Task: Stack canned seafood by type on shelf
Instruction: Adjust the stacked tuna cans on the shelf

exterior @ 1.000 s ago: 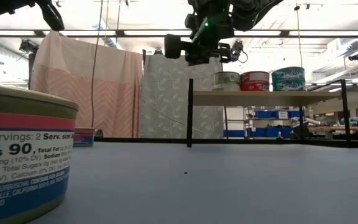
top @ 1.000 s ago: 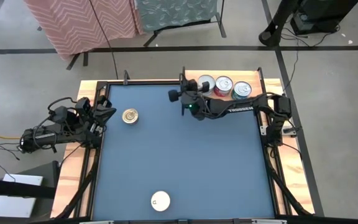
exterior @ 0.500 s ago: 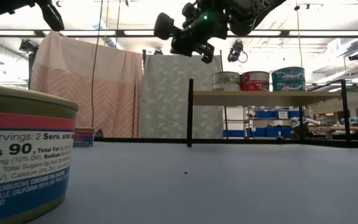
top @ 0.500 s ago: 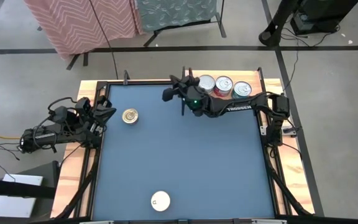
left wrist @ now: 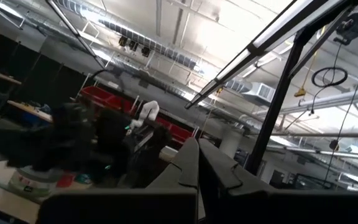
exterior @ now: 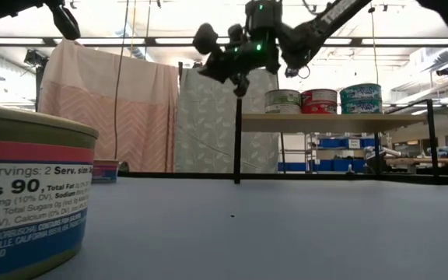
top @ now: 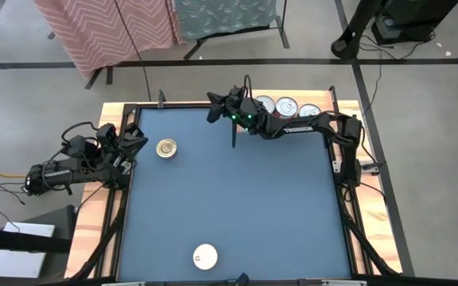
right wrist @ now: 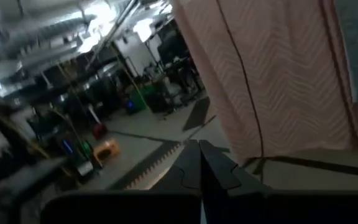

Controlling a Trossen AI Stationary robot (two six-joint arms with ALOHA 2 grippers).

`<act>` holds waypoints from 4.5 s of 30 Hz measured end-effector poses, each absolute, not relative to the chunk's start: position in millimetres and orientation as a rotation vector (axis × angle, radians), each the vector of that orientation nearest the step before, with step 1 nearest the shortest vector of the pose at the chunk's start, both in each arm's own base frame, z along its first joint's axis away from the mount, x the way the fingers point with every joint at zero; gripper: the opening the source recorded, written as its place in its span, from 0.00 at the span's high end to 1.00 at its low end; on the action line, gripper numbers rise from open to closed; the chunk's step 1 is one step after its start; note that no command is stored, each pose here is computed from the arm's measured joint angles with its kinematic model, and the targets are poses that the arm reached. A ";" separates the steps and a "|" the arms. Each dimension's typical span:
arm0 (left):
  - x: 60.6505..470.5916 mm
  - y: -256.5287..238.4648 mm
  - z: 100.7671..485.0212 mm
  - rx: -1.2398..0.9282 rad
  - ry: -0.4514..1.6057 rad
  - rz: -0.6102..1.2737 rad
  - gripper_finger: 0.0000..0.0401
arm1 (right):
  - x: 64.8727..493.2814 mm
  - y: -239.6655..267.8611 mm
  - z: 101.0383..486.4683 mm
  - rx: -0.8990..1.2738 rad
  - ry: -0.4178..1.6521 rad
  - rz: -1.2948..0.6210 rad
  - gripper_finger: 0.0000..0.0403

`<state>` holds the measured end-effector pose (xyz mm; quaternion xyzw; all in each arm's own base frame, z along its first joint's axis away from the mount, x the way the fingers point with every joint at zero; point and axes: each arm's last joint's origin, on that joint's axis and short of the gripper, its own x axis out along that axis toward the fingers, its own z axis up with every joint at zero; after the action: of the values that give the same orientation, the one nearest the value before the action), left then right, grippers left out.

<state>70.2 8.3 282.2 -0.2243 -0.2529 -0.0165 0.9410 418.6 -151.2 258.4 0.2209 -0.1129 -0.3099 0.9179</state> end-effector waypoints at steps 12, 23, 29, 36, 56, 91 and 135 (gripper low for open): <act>68.4 8.3 285.3 -0.455 -0.554 -0.037 0.99 | 443.2 -165.1 240.4 0.482 -0.273 -0.629 1.00; 68.4 8.1 285.3 -0.452 -0.552 -0.043 0.99 | 436.8 -170.9 246.1 0.426 -0.306 -0.853 1.00; 68.4 7.7 285.3 -0.446 -0.549 -0.054 0.99 | 435.7 -169.1 244.7 0.420 -0.314 -0.958 1.00; 68.5 7.7 285.3 -0.444 -0.548 -0.053 0.99 | 434.5 -164.6 244.1 0.392 -0.325 -1.097 1.00; 68.5 7.5 285.2 -0.440 -0.546 -0.060 0.99 | 432.4 -152.7 241.5 0.312 -0.297 -1.349 1.00; 68.4 7.4 285.4 -0.439 -0.545 -0.064 0.99 | 430.1 -124.9 241.4 0.072 -0.094 -1.699 1.00; 66.0 6.2 289.4 -0.410 -0.583 -0.097 0.99 | 424.6 -108.2 267.0 -0.147 0.177 -1.748 1.00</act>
<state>66.0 6.2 289.4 -0.2006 -0.2852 -0.0473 0.9361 424.6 -108.2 267.0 -0.0643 0.0774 -0.7650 0.6361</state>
